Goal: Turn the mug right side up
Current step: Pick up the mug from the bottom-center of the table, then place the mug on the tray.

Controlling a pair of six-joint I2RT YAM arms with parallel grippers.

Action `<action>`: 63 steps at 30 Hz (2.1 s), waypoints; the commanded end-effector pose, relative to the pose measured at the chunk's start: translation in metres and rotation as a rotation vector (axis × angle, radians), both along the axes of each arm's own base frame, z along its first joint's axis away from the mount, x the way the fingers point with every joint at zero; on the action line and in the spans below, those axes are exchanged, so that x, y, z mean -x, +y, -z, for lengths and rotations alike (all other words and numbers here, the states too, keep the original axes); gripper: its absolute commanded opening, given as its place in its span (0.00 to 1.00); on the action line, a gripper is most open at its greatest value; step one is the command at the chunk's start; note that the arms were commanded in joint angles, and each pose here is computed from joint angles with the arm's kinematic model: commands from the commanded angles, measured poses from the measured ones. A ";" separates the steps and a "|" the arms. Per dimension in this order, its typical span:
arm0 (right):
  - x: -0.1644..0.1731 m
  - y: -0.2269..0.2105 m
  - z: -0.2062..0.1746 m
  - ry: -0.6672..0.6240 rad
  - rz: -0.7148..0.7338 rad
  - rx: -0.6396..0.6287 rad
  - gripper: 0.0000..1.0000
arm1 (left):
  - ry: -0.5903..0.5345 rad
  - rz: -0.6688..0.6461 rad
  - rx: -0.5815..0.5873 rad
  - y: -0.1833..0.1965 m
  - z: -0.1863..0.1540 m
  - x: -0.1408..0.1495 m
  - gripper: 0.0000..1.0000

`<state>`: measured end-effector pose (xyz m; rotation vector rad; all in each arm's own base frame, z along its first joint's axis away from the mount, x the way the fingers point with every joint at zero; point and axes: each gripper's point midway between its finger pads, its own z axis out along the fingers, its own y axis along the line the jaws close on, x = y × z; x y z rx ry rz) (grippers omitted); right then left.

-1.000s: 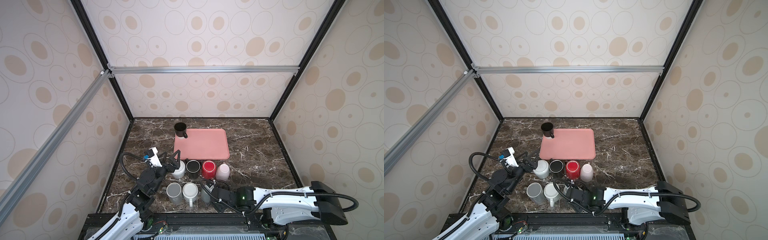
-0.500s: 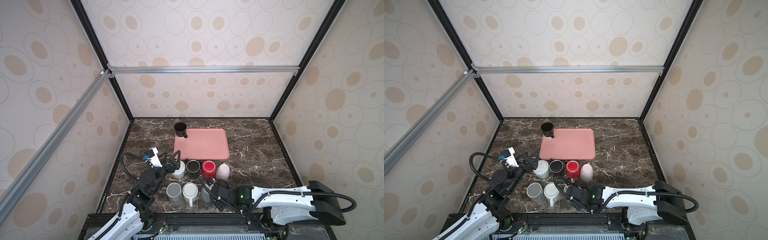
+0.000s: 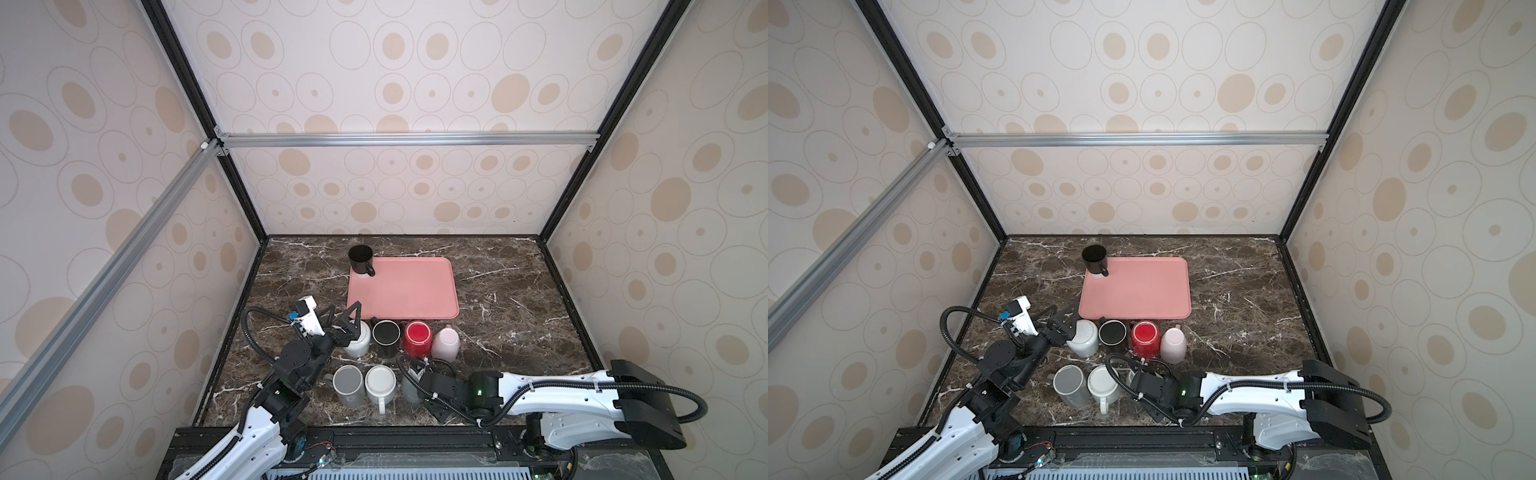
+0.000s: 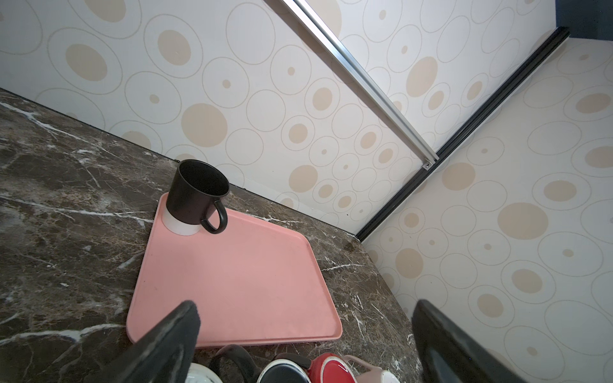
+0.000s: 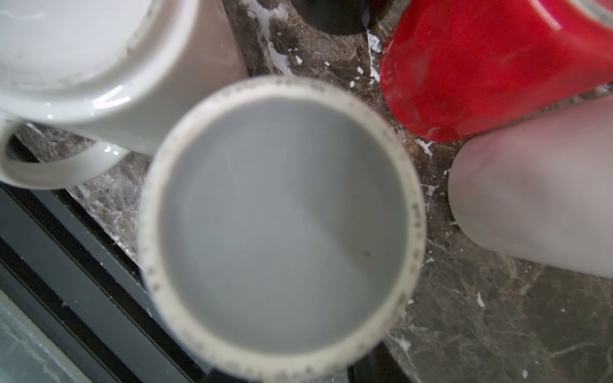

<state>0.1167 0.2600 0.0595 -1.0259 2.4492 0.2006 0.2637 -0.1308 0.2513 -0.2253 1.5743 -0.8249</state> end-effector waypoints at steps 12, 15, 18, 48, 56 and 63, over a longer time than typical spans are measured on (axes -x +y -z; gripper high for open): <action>-0.001 -0.002 0.002 0.000 -0.009 0.011 0.00 | -0.023 0.008 0.040 -0.001 -0.009 0.000 0.99; -0.002 -0.003 -0.004 -0.019 -0.005 -0.001 0.00 | -0.023 0.007 0.043 -0.001 -0.008 0.000 0.99; -0.003 -0.003 -0.016 -0.043 -0.002 -0.049 0.00 | -0.024 0.010 0.044 -0.001 -0.008 0.000 0.99; -0.159 0.030 -0.288 -0.370 0.064 -1.086 0.00 | -0.149 0.282 0.129 -0.049 -0.047 0.010 0.93; -0.145 0.056 -0.336 -0.356 -0.137 -1.339 0.00 | -0.248 0.452 0.194 -0.071 -0.069 0.027 0.82; -0.123 0.069 -0.340 -0.240 -0.269 -1.409 0.00 | -0.372 0.533 0.233 -0.075 -0.096 0.044 0.85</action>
